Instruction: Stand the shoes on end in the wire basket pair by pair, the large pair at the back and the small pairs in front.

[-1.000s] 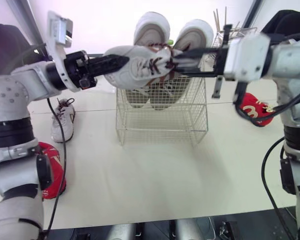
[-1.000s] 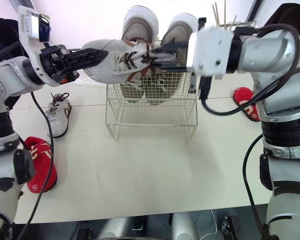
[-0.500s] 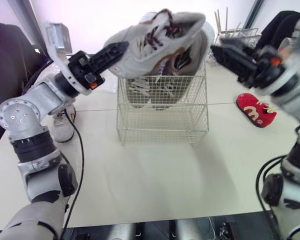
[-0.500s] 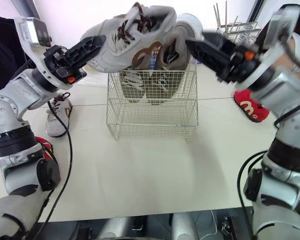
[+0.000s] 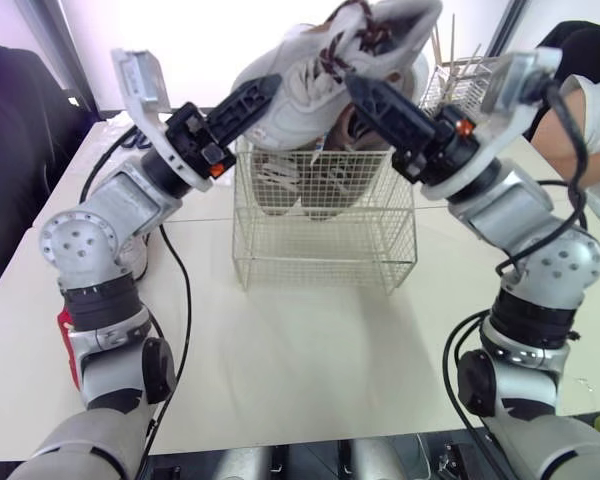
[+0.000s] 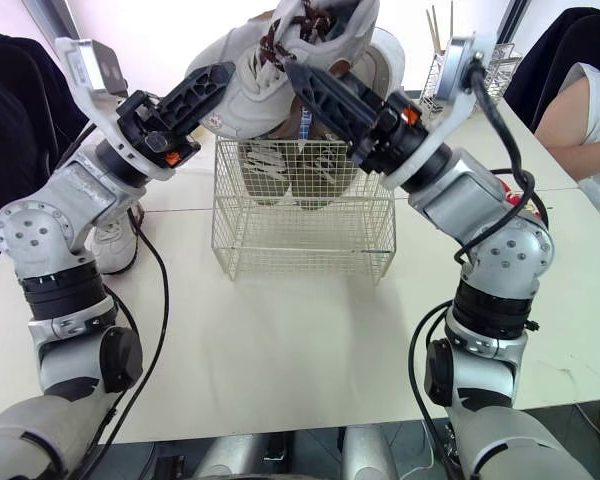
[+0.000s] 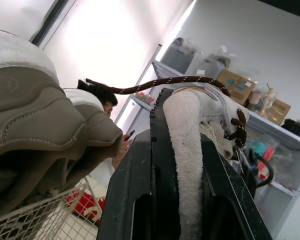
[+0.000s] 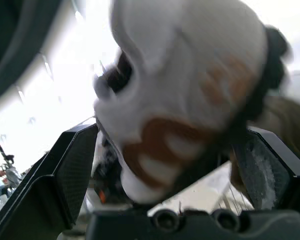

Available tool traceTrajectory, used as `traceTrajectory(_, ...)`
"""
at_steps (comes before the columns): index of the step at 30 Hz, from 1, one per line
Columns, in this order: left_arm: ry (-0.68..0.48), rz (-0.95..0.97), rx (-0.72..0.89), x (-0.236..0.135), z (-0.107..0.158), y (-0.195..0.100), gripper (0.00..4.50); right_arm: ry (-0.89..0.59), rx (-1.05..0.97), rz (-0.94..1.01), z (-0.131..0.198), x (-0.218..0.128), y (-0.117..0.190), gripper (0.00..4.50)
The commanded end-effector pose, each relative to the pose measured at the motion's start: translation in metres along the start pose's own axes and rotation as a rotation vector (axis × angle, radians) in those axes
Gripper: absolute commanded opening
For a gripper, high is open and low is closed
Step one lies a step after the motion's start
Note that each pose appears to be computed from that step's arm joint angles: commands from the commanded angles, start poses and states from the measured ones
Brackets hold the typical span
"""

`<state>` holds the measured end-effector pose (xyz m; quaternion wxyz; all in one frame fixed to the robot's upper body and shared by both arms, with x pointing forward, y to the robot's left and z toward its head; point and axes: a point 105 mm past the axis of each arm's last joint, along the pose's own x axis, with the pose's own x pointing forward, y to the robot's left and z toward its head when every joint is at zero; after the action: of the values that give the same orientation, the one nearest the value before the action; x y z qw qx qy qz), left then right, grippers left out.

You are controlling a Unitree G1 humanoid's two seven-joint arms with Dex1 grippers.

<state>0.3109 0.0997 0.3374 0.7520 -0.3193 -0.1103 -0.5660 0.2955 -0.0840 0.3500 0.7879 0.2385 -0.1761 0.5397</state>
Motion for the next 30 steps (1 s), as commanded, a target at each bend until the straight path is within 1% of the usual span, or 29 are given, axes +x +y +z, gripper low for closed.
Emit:
traceTrajectory(1, -0.015, -0.024, 0.042, 0.002, 0.003, -0.008, 0.31, -0.063, -0.001, 0.085, 0.014, 0.009, 0.014, 4.49)
traceTrajectory(7, -0.022, -0.011, 0.048, 0.001, 0.001, -0.007, 0.31, -0.058, -0.010, 0.103, 0.013, 0.016, 0.014, 4.49)
traceTrajectory(8, -0.029, -0.008, 0.049, 0.001, 0.002, -0.007, 0.31, -0.059, -0.010, 0.101, 0.013, 0.016, 0.013, 3.97)
traceTrajectory(10, -0.041, -0.006, 0.051, 0.000, 0.004, -0.008, 0.31, -0.050, -0.014, 0.102, 0.012, 0.017, 0.012, 3.25)
traceTrajectory(11, -0.044, -0.004, 0.054, 0.000, 0.004, -0.008, 0.31, -0.046, -0.015, 0.103, 0.011, 0.017, 0.012, 2.73)
traceTrajectory(12, -0.045, -0.002, 0.057, 0.000, 0.005, -0.008, 0.31, -0.044, -0.016, 0.104, 0.010, 0.017, 0.012, 2.37)
traceTrajectory(15, -0.043, 0.011, 0.075, 0.000, 0.004, -0.007, 0.31, -0.046, -0.020, 0.104, 0.011, 0.017, 0.011, 1.06)
traceTrajectory(16, -0.039, 0.014, 0.082, -0.001, 0.004, -0.007, 0.31, -0.048, -0.021, 0.102, 0.013, 0.017, 0.010, 0.74)
traceTrajectory(17, -0.031, 0.012, 0.081, -0.001, 0.002, -0.008, 0.31, -0.048, -0.023, 0.100, 0.013, 0.017, 0.009, 0.66)
traceTrajectory(19, 0.005, 0.015, 0.075, -0.004, -0.002, -0.008, 0.31, -0.031, -0.043, 0.088, 0.014, 0.018, 0.007, 0.66)
traceTrajectory(20, 0.025, 0.023, 0.076, -0.006, -0.003, -0.008, 1.35, -0.020, -0.056, 0.087, 0.015, 0.019, 0.006, 0.66)
traceTrajectory(21, 0.053, 0.027, 0.090, -0.008, -0.004, -0.008, 1.64, -0.004, -0.072, 0.092, 0.016, 0.019, 0.006, 0.66)
traceTrajectory(23, 0.092, 0.031, 0.117, -0.012, -0.005, -0.009, 2.63, 0.018, -0.092, 0.102, 0.017, 0.020, 0.006, 0.66)
traceTrajectory(24, 0.114, 0.035, 0.141, -0.015, -0.006, -0.010, 3.20, 0.031, -0.105, 0.109, 0.018, 0.020, 0.007, 0.66)
traceTrajectory(26, 0.201, 0.092, 0.279, -0.029, -0.002, -0.005, 4.25, 0.115, -0.184, 0.141, 0.023, 0.019, 0.005, 0.66)
traceTrajectory(27, 0.237, 0.114, 0.331, -0.035, 0.001, -0.002, 4.38, 0.152, -0.218, 0.151, 0.025, 0.017, 0.004, 0.66)
traceTrajectory(29, 0.281, 0.152, 0.401, -0.048, 0.012, 0.001, 4.38, 0.241, -0.313, 0.157, 0.033, 0.014, -0.006, 0.66)
traceTrajectory(30, 0.308, 0.167, 0.434, -0.055, 0.015, 0.003, 4.38, 0.315, -0.385, 0.157, 0.034, 0.010, -0.013, 0.66)
